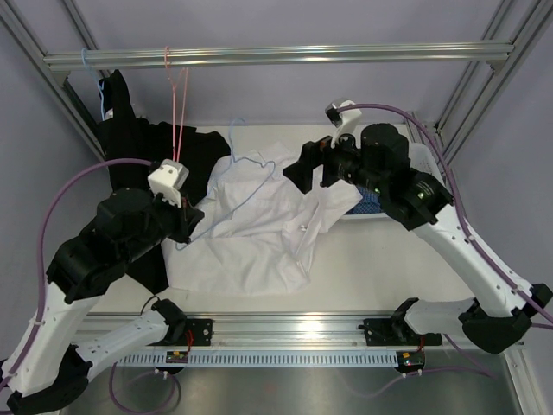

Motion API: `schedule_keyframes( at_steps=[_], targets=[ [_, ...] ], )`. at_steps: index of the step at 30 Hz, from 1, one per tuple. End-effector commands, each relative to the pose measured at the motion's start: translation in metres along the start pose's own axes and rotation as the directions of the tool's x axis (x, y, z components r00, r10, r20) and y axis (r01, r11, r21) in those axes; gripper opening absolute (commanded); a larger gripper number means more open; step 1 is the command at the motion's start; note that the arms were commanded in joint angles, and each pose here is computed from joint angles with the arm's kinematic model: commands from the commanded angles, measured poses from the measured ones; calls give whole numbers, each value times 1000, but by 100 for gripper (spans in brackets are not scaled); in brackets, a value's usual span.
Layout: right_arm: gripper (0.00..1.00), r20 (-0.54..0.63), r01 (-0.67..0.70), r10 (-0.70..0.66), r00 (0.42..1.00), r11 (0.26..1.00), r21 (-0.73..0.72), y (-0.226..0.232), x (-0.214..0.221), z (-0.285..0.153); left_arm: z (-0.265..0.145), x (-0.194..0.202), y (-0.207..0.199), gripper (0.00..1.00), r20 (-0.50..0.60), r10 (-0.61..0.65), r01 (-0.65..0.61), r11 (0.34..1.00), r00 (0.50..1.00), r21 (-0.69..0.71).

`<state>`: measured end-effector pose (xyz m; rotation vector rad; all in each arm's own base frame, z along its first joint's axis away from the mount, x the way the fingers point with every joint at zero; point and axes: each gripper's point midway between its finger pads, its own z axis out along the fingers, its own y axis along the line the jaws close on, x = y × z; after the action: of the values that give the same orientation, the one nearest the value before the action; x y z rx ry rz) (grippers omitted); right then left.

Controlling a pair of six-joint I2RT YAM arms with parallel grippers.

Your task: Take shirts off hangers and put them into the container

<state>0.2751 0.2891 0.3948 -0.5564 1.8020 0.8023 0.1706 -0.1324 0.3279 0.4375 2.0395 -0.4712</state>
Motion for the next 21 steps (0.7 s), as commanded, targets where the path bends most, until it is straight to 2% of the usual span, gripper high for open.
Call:
schedule_keyframes(
  at_steps=[1, 8, 14, 17, 21],
  targets=[
    [99, 19, 30, -33, 999, 993, 117, -19, 4, -22, -28, -48, 16, 0, 185, -12, 30, 995, 983, -96],
    [100, -1, 4, -4, 1000, 984, 178, -32, 29, -34, -18, -118, 43, 0, 349, 26, 80, 955, 937, -287],
    [99, -9, -27, 29, 1000, 983, 179, -33, 47, -42, 3, -184, 35, 0, 445, 41, 92, 957, 895, -274],
    [99, 0, -43, 44, 999, 985, 169, -31, 50, -48, 15, -199, 46, 0, 453, 13, 138, 944, 892, -299],
    [99, -2, -54, 55, 998, 982, 182, -34, 57, -52, 34, -193, 71, 0, 441, -55, 219, 918, 896, -331]
  ],
)
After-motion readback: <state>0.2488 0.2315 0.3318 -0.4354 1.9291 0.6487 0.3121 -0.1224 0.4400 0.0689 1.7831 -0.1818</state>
